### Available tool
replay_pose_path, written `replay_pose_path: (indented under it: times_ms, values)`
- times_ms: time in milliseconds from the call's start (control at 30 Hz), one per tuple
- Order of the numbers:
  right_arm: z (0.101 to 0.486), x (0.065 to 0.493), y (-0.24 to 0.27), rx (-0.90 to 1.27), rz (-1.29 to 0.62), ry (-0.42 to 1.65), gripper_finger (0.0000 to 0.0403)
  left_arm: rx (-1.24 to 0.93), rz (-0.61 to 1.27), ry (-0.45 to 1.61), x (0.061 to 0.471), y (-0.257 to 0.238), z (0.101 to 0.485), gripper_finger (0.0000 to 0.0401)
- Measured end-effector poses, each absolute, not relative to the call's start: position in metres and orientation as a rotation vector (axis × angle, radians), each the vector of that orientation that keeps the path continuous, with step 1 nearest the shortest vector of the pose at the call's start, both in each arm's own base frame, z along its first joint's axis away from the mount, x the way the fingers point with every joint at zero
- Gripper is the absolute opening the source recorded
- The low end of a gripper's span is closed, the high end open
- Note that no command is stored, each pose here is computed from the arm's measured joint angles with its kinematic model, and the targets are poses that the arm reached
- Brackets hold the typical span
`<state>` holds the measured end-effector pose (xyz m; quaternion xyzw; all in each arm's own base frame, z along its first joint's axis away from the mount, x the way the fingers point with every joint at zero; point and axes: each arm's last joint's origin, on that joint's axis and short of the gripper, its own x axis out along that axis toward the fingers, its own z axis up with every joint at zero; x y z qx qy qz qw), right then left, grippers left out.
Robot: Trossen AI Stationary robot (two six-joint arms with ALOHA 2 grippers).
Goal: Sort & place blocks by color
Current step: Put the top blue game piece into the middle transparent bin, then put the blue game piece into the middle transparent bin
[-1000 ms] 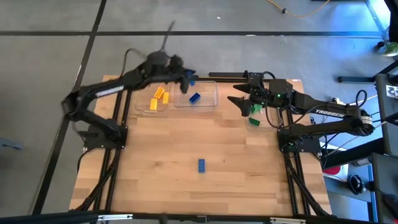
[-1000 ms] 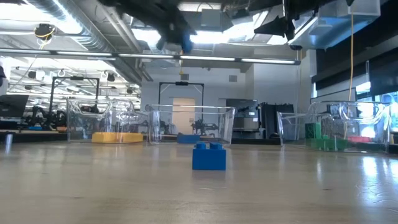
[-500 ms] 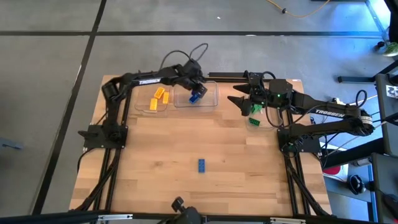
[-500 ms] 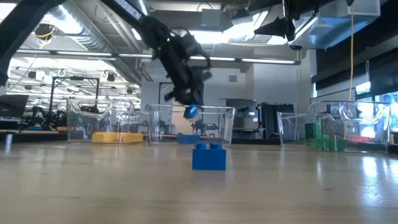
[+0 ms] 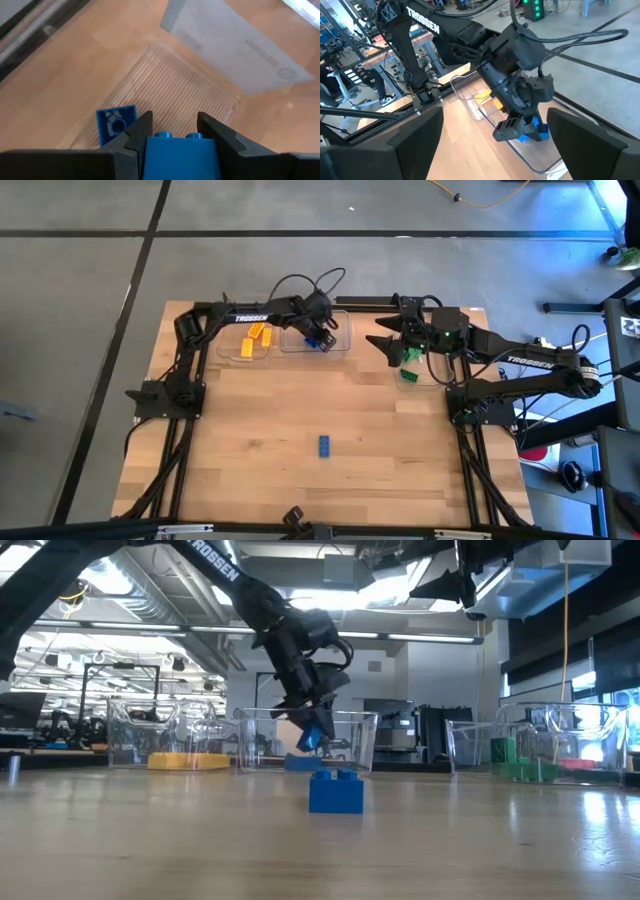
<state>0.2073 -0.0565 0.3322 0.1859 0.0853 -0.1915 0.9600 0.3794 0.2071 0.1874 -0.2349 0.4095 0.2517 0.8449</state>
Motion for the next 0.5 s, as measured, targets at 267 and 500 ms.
replay_pose_path:
  times_ms: [267, 500]
  values:
    - [0.332, 0.207, -0.057, 0.376, -0.403, 0.172, 0.0355, -0.471, 0.551, 0.885, 0.381, 0.201, 0.187, 0.0185]
    - [0.332, 0.207, -0.057, 0.376, -0.404, 0.171, 0.0355, -0.499, 0.526, 0.853, 0.374, 0.208, 0.199, 0.0198]
